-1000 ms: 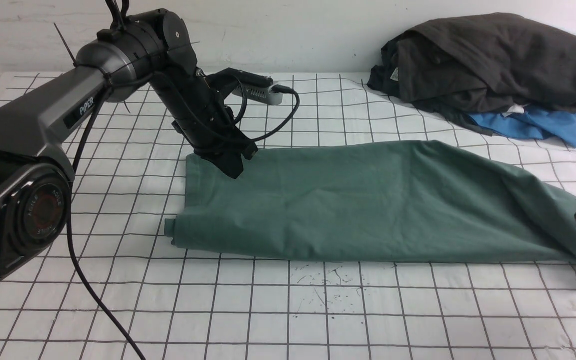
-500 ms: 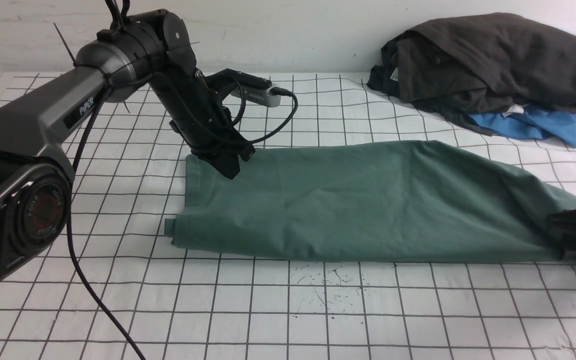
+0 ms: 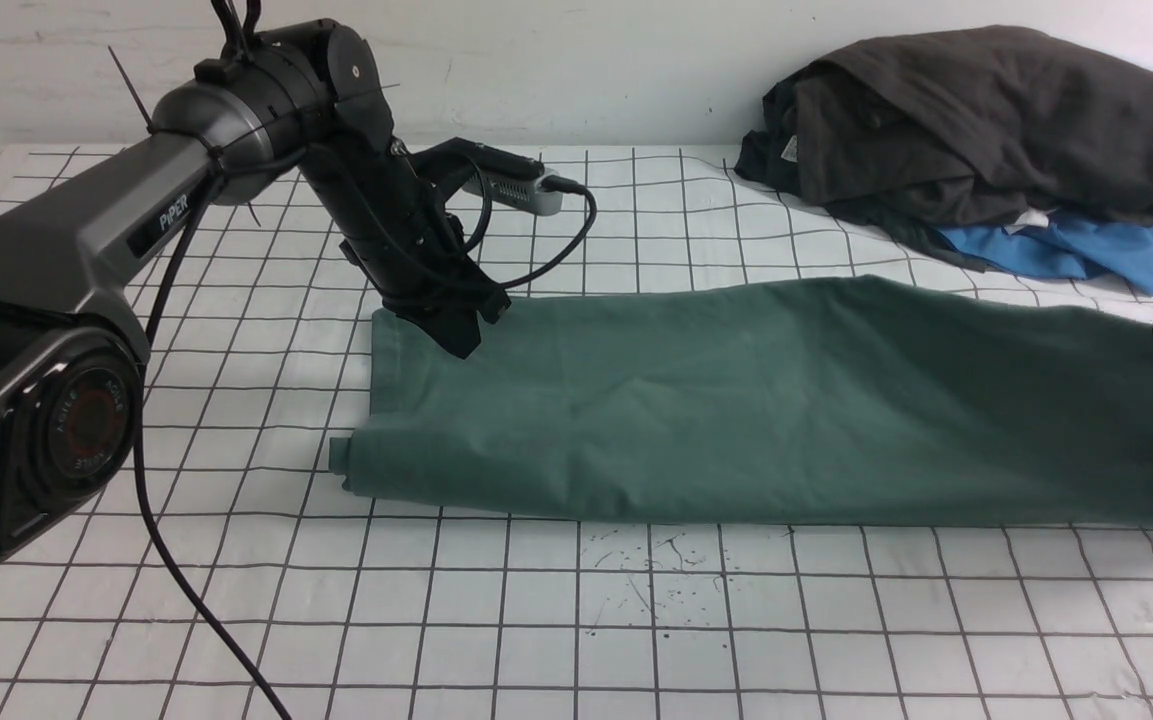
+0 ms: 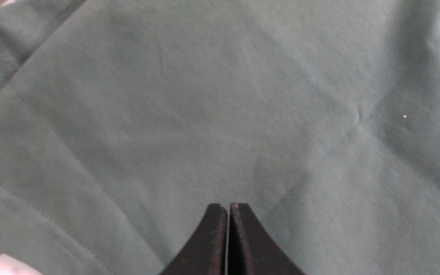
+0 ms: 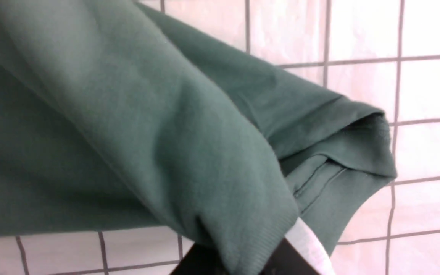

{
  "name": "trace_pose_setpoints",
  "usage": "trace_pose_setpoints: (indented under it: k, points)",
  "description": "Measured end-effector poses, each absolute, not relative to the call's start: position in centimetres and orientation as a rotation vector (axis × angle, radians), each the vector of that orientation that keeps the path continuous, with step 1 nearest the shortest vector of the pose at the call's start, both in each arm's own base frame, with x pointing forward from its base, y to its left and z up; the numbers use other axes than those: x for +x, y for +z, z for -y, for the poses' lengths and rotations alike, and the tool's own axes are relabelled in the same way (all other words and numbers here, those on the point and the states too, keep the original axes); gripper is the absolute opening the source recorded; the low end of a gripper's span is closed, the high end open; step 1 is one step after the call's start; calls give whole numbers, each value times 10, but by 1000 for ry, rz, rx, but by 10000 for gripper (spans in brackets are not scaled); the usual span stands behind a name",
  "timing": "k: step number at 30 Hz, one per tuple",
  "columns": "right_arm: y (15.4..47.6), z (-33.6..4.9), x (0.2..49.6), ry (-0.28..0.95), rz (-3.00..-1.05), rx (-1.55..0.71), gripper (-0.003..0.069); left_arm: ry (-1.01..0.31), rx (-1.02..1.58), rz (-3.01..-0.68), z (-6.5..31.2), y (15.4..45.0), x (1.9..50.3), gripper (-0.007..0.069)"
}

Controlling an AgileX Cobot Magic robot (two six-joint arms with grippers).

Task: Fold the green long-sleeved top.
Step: Use the right arm to clamp the right edge of the fabric

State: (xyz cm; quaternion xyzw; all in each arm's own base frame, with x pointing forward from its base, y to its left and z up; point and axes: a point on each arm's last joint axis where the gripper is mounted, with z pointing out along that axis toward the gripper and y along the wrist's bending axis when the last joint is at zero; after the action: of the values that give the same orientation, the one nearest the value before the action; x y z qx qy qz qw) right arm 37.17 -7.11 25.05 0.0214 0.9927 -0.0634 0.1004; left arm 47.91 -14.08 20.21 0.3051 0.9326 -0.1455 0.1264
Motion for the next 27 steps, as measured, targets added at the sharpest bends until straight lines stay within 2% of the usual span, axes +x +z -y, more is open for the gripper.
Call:
trace_pose_setpoints:
  k: [7, 15, 19, 24, 27]
  points:
    - [229, 103, 395, -126, -2986, 163, 29, -423, 889, -2715, 141, 202, 479, -7]
    - [210, 119, 423, -130, -2981, 189, 41, -423, 889, -2715, 141, 202, 479, -7]
    - [207, 127, 435, -133, -2960, 206, 71, -423, 889, -2715, 141, 202, 479, -7]
    - [219, 136, 447, -151, -2901, 220, 201, -422, 892, -2714, 141, 202, 479, -7]
    - [236, 137, 452, -169, -2845, 217, 304, -421, 894, -2713, 141, 202, 479, -7]
